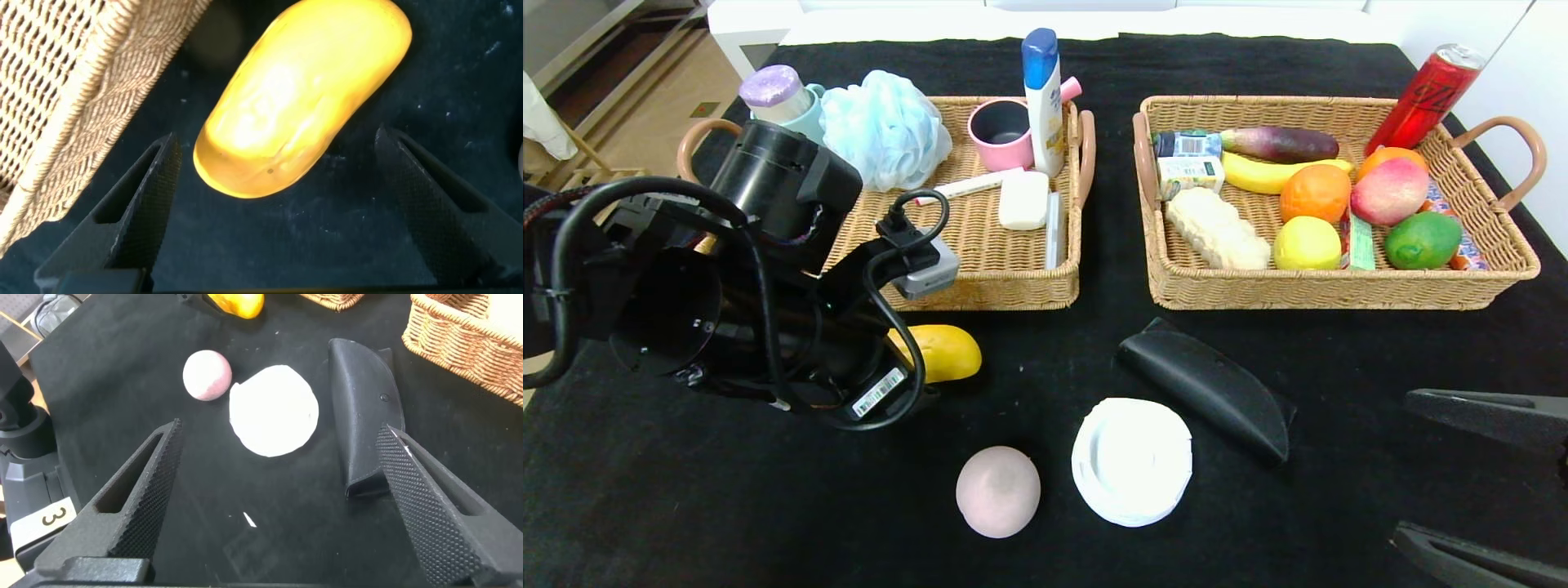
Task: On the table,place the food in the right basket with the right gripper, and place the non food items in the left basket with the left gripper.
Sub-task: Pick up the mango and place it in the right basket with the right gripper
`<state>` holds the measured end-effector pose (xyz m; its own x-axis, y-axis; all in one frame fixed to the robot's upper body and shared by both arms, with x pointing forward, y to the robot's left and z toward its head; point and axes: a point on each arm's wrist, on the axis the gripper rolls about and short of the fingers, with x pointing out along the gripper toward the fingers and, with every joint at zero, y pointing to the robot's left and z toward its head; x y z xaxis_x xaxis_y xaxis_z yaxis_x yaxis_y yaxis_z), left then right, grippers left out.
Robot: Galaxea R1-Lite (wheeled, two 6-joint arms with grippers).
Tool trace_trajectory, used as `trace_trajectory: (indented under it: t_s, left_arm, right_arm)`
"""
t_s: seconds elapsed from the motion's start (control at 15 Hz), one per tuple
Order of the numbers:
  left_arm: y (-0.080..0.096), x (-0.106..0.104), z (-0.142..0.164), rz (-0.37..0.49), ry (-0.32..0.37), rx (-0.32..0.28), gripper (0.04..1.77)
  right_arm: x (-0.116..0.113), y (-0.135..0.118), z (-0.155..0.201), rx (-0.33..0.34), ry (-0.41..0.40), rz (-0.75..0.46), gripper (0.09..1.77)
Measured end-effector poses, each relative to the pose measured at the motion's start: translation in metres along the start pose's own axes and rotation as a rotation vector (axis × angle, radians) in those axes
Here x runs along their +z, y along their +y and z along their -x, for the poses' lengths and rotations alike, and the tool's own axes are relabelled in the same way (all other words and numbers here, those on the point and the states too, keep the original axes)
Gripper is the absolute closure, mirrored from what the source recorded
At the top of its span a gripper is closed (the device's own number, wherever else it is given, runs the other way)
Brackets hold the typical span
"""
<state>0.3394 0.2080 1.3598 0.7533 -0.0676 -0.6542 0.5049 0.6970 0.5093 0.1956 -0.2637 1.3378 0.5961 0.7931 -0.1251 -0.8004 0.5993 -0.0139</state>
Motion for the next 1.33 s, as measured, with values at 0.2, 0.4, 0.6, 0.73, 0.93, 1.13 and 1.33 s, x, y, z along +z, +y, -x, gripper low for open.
trace_trajectory:
  t_s: [0.2,0.4,0.6,0.73,0.93,1.13,1.33]
  left_arm:
    - [-0.001,0.000,-0.001,0.000,0.000,-0.008,0.09]
    - [-0.002,0.000,-0.004,0.002,0.008,-0.013,0.09]
    - [-0.002,0.000,-0.006,0.007,0.011,-0.013,0.09]
    - [-0.002,0.000,-0.008,0.007,0.013,-0.014,0.09]
    - [-0.003,0.000,-0.010,0.011,0.021,-0.017,0.09]
    - [-0.004,0.000,-0.014,0.010,0.029,-0.019,0.09]
    - [-0.005,0.001,-0.016,0.008,0.036,-0.018,0.09]
  right_arm:
    - [-0.001,0.000,0.000,0.000,0.002,-0.001,0.15]
    - [-0.001,0.000,0.000,-0.001,0.003,-0.001,0.15]
    - [-0.001,0.000,0.000,-0.001,0.004,-0.001,0.15]
    - [-0.001,0.000,-0.001,-0.001,0.006,-0.002,0.15]
    - [-0.002,0.000,-0.001,-0.001,0.008,-0.003,0.15]
    - [-0.002,0.000,-0.001,-0.002,0.008,-0.003,0.15]
    - [-0.002,-0.001,-0.001,-0.005,0.010,-0.004,0.15]
